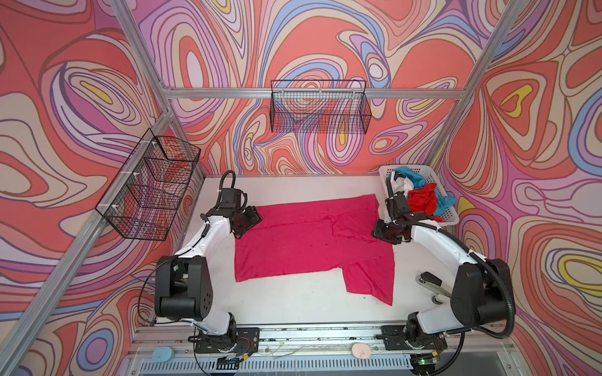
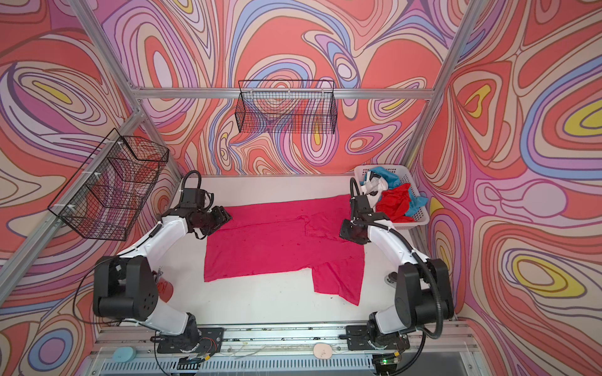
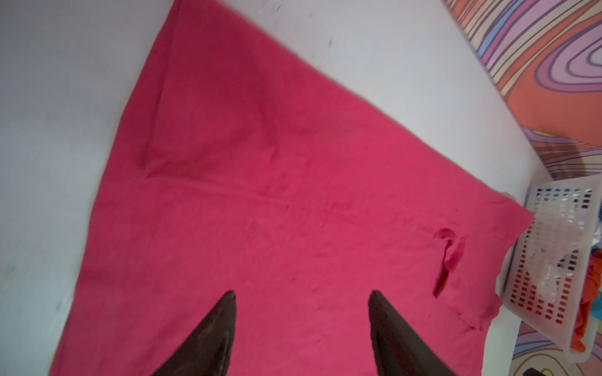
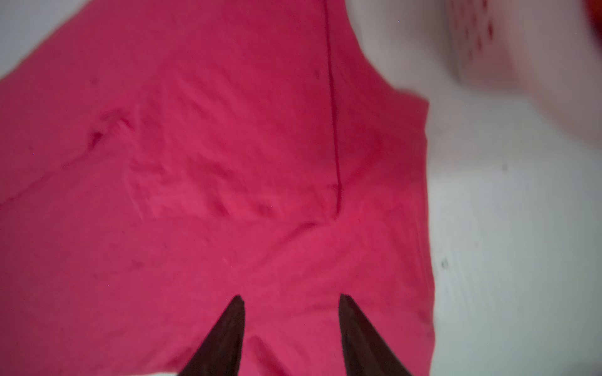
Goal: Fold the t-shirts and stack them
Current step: 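Move both grippers toward the robot along the shirt's sides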
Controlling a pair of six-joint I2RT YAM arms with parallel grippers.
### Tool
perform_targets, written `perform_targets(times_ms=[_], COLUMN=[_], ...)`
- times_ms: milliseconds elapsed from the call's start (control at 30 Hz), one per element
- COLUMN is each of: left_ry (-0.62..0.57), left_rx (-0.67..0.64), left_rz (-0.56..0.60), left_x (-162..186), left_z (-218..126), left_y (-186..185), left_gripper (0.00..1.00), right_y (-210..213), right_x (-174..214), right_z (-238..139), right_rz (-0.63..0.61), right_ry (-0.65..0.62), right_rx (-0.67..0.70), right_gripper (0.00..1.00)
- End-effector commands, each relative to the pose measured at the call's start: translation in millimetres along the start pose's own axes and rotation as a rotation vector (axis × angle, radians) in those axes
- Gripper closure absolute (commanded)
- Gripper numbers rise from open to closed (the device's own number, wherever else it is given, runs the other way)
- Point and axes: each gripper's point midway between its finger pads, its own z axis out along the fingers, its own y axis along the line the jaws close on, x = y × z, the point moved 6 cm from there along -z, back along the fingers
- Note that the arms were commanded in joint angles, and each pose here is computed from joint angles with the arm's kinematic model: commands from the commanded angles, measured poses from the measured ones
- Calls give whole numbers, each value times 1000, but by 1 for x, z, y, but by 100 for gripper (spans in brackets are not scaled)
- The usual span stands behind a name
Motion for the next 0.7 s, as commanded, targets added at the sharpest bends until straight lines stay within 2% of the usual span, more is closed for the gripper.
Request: perform_targets(times_ms=[0,167,300,433,667], left_ry=[96,146,162,177,174], left_rx=[-114,-147,-170,-182,-202], left_rz=[-122,-198,-211,-220,-251], left_x=[45,80,92,99,106], left_z=[-1,-10,-15,-16,-23], left_y=[38,60,68,73,78], left_gripper=[35,36,36,36,38], right_y=[-24,-50,-70,-73,-77], right_x=[50,103,135,149,147], right_z=[2,-6,-17,-18,-8], right_rz=[156,281,344,402,451], right_ry=[131,208,235,240,226], right_rx=[32,83,139,114,158], right_gripper=[50,48,48,52,52])
